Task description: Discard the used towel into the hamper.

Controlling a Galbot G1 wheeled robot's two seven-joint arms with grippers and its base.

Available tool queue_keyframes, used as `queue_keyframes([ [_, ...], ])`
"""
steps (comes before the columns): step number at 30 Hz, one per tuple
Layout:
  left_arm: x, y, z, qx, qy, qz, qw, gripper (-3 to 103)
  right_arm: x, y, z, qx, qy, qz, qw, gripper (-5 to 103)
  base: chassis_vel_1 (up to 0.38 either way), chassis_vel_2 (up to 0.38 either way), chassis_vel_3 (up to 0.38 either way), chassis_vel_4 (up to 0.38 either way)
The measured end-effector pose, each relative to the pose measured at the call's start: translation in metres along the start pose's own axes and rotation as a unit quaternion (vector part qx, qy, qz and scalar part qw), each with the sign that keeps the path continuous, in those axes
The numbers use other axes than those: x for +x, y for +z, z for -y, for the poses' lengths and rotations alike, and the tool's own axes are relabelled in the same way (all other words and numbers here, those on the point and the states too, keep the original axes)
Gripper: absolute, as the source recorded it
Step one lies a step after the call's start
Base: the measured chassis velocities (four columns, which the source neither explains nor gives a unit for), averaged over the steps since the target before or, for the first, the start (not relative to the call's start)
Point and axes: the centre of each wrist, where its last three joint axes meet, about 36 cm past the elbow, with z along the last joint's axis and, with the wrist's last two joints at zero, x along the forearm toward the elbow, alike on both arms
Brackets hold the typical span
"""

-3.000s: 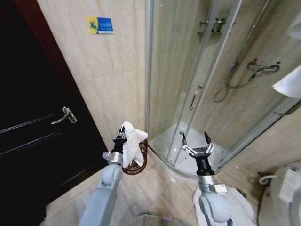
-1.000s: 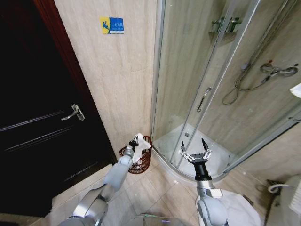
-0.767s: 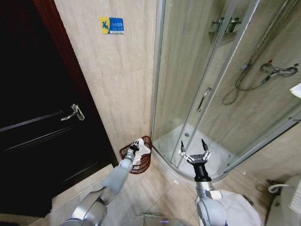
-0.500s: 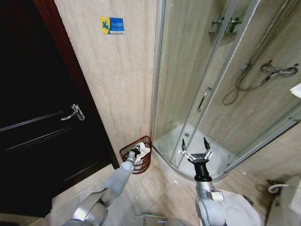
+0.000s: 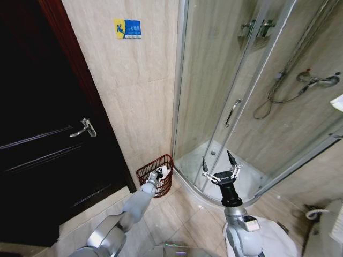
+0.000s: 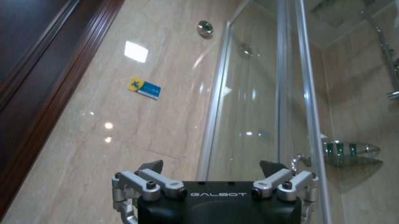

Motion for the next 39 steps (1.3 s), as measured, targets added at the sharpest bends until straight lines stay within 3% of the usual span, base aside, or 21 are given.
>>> queue_keyframes([
  [18, 0.001, 0.002, 0.003, 0.007, -0.009, 0.003, 0.9999, 4, -0.002, 0.0, -0.002, -0.027, -0.037, 0.027, 0.999, 100, -0.061, 0.058, 0.064, -0.059],
  [25, 0.006, 0.01, 0.004, -0.009, -0.005, -0.009, 0.9999, 2, 0.003, 0.0, -0.004, -0.028, -0.043, 0.035, 0.998, 100, -0.103, 0.093, 0.042, -0.035],
  [29, 0.013, 0.021, -0.003, -0.028, -0.009, -0.03, 0.9991, 22, 0.003, 0.0, -0.006, -0.028, -0.047, 0.039, 0.998, 100, 0.044, -0.02, -0.044, 0.006],
  [31, 0.013, 0.022, -0.004, -0.028, -0.011, -0.031, 0.999, 22, 0.003, 0.0, -0.006, -0.028, -0.048, 0.039, 0.998, 100, 0.074, -0.043, -0.041, 0.039],
  [34, 0.013, 0.022, -0.005, -0.027, -0.016, -0.035, 0.9989, 38, 0.005, 0.0, -0.006, -0.028, -0.047, 0.038, 0.998, 100, 0.034, -0.014, -0.024, 0.013],
  [35, 0.013, 0.022, -0.005, -0.027, -0.016, -0.035, 0.9989, 38, 0.005, 0.0, -0.006, -0.028, -0.047, 0.038, 0.998, 100, 0.0, 0.0, 0.0, 0.0],
  [39, 0.016, 0.026, -0.008, -0.027, -0.017, -0.038, 0.9988, 54, 0.005, 0.0, -0.005, -0.026, -0.047, 0.037, 0.998, 100, 0.0, 0.0, 0.0, 0.0],
])
